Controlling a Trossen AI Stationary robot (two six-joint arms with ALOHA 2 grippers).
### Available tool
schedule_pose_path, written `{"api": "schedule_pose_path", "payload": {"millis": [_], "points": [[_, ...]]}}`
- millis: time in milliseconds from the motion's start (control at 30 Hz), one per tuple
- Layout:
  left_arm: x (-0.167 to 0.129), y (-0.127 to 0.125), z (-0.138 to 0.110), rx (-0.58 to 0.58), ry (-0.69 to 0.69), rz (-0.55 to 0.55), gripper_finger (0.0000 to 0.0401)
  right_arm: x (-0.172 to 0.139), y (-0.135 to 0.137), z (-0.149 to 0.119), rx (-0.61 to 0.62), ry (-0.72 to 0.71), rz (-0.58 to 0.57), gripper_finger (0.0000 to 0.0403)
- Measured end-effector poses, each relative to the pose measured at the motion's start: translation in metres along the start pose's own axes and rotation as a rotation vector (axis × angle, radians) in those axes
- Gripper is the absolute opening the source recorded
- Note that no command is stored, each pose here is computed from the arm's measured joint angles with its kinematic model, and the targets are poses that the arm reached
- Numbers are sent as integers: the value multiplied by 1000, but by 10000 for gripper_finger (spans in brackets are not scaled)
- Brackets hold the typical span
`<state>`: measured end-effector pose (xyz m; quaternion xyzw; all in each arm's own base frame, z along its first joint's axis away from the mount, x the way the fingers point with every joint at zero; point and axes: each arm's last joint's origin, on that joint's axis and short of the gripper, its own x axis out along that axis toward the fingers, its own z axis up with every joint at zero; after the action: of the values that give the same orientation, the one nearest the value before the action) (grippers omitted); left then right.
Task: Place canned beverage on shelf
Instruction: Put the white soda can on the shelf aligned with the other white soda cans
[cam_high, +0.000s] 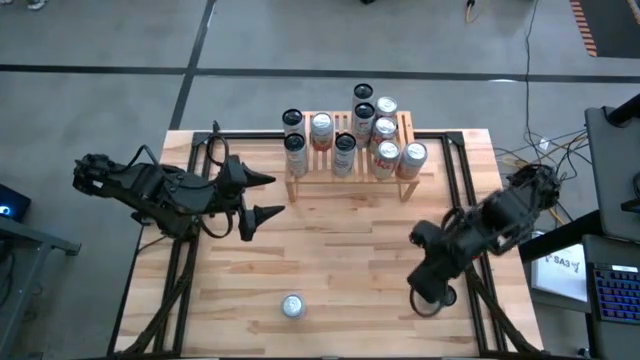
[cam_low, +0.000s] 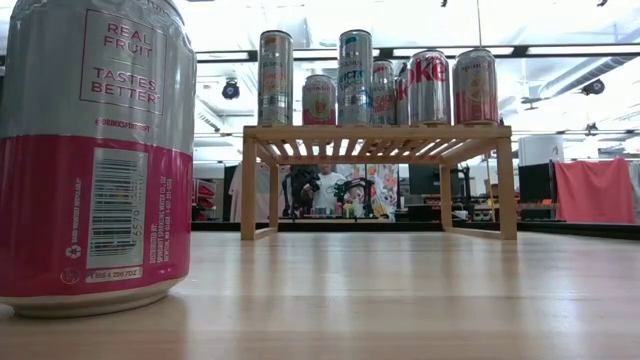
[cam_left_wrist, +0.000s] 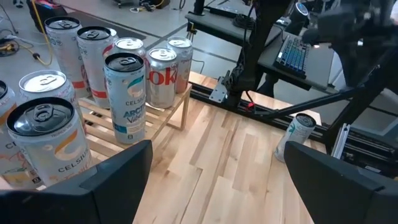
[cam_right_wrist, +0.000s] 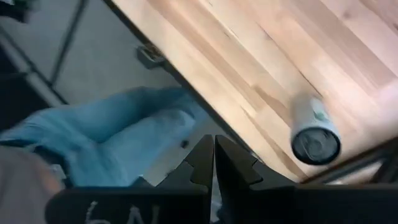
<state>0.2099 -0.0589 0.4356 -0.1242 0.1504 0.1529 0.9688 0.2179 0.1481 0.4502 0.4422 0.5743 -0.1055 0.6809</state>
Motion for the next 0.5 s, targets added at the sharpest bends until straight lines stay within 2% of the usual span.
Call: {"api": "schedule_pose_path", "payload": {"millis": [133, 367, 500], "points": [[0, 0, 0, 2, 1, 0, 350, 24, -4, -14, 16, 37, -95, 9], [0, 0, 0, 3, 1, 0, 350, 55, -26, -33, 52, 66, -255, 9], [0, 0, 0, 10, 2, 0, 350, 61, -44, -41, 90, 75, -312, 9]]}}
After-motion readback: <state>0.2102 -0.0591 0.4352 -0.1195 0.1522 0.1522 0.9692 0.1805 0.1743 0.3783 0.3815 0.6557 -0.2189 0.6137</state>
